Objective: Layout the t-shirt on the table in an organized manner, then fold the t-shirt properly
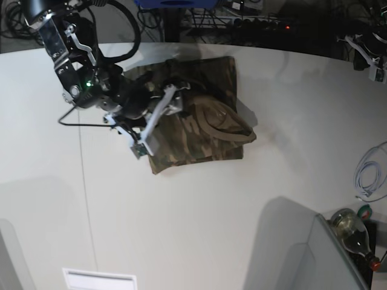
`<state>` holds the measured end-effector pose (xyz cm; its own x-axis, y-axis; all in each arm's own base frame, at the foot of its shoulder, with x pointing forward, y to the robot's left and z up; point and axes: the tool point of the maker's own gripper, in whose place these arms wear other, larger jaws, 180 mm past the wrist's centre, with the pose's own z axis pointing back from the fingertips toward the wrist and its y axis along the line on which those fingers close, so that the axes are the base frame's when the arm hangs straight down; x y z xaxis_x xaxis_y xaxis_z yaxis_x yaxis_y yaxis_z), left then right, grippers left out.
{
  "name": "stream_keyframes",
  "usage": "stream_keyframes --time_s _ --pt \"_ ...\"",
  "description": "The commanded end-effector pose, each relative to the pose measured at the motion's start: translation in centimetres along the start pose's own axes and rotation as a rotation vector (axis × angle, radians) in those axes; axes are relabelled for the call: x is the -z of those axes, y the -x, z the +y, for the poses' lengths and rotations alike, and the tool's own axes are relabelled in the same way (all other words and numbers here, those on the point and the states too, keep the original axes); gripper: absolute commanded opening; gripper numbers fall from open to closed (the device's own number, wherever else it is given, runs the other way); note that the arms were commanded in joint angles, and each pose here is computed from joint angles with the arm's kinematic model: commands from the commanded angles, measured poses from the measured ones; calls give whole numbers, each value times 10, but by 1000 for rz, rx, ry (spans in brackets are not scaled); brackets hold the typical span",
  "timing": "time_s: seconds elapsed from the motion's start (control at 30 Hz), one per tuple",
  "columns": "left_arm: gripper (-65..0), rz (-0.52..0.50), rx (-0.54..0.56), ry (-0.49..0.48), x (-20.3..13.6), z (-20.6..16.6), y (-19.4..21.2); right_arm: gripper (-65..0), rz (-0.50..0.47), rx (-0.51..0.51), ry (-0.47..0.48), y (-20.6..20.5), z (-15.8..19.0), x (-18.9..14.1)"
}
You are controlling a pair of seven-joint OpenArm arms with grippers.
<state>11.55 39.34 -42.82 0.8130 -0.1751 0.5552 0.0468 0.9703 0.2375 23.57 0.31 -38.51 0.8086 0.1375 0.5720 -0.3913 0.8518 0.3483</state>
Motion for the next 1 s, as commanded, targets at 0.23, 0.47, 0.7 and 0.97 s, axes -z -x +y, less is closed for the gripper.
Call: stream_keyframes --time_s 0.23,0.47,0.7,0.97 --pt "-650 -32 -2 -16 -1 9 -8 -599 36 38 85 34 -40 9" --pt "-650 -27 32 60 9 -19 -10 -602 103 -64 -100 55 44 29" --pt "-650 -100 13 156 36 -67 -45 -603 153 -181 -213 63 96 42" --pt "-650 -271 7 232 47 -121 -126 -605 54 -93 -106 39 46 14"
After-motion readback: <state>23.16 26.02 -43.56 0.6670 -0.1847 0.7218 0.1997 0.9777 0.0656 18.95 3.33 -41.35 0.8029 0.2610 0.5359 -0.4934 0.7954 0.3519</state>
